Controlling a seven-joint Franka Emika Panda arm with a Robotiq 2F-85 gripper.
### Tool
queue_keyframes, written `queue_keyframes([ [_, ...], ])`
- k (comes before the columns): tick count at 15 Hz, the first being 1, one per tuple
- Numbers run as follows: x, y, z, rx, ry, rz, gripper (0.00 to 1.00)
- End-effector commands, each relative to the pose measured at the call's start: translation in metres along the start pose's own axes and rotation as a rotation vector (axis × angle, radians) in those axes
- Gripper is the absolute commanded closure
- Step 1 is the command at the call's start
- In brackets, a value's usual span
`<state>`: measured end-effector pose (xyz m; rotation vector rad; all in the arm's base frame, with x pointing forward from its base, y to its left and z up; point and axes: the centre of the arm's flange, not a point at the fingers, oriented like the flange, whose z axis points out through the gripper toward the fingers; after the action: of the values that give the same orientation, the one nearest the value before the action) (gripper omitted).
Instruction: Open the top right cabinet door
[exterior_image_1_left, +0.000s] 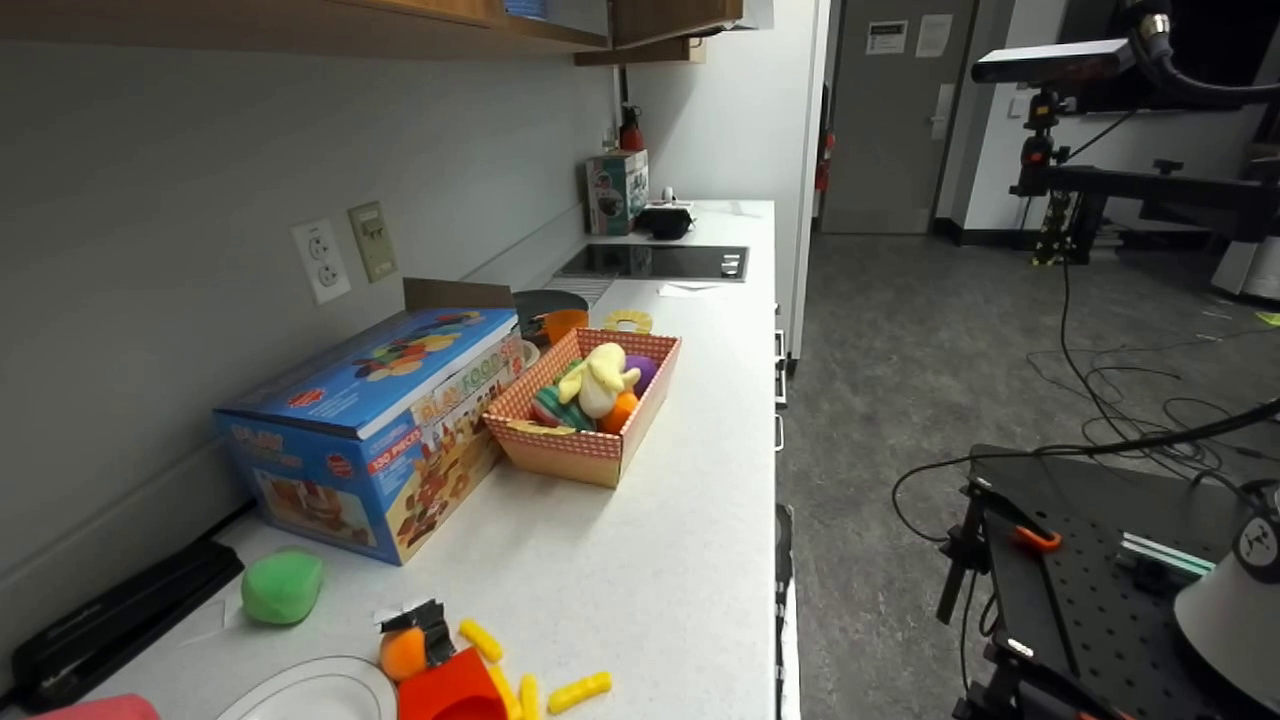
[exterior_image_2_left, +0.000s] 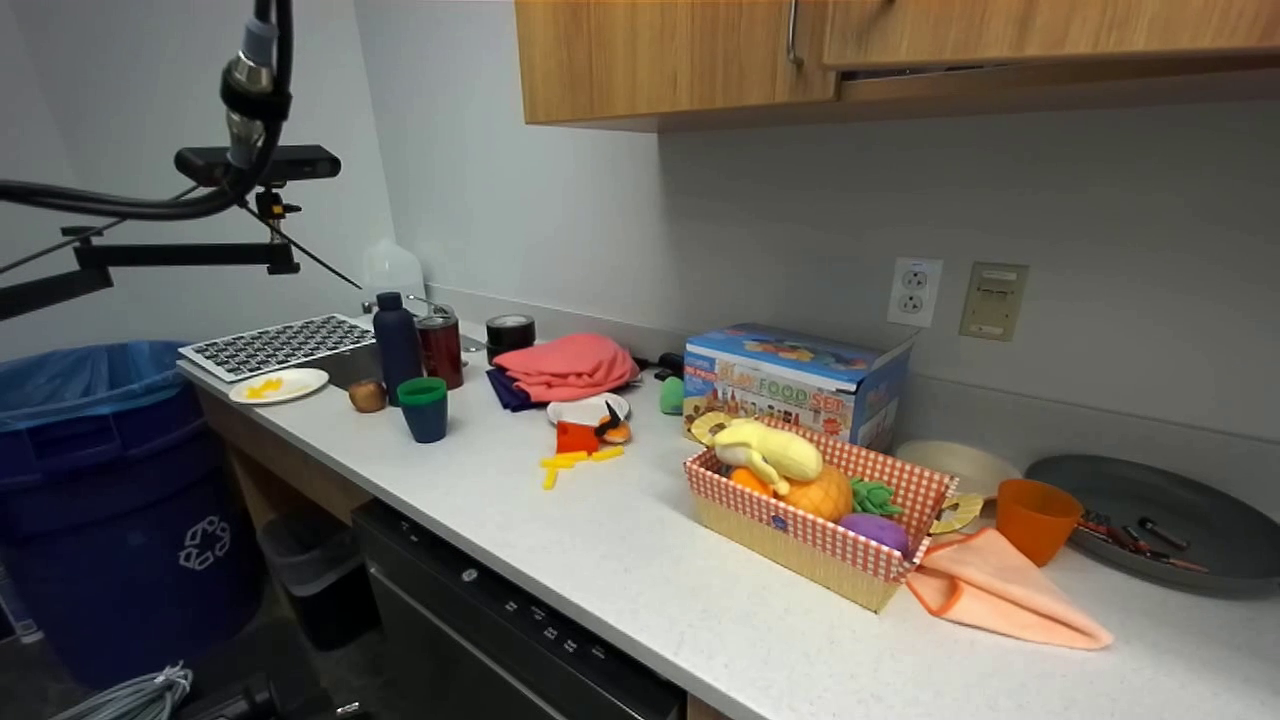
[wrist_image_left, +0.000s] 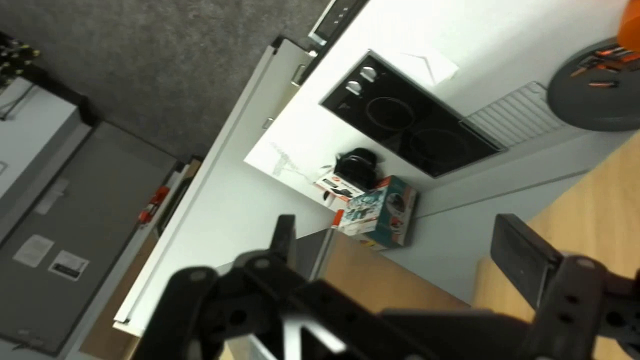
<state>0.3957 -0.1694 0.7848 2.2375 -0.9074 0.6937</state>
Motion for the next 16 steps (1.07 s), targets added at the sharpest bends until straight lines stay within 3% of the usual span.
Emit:
queue_keyframes([
  [1, -0.008, -0.01, -0.012, -0.091, 0.036, -0.096, 0.0],
  [4, -0.028, -0.04, -0.034, 0.002, 0.023, -0.231, 0.0],
  [9, -0.047, -0.068, -0.094, 0.135, 0.074, -0.417, 0.0],
  [12, -0.055, -0.072, -0.129, 0.218, 0.127, -0.532, 0.0],
  [16, -0.04, -0.084, -0.16, 0.23, 0.266, -0.577, 0.0],
])
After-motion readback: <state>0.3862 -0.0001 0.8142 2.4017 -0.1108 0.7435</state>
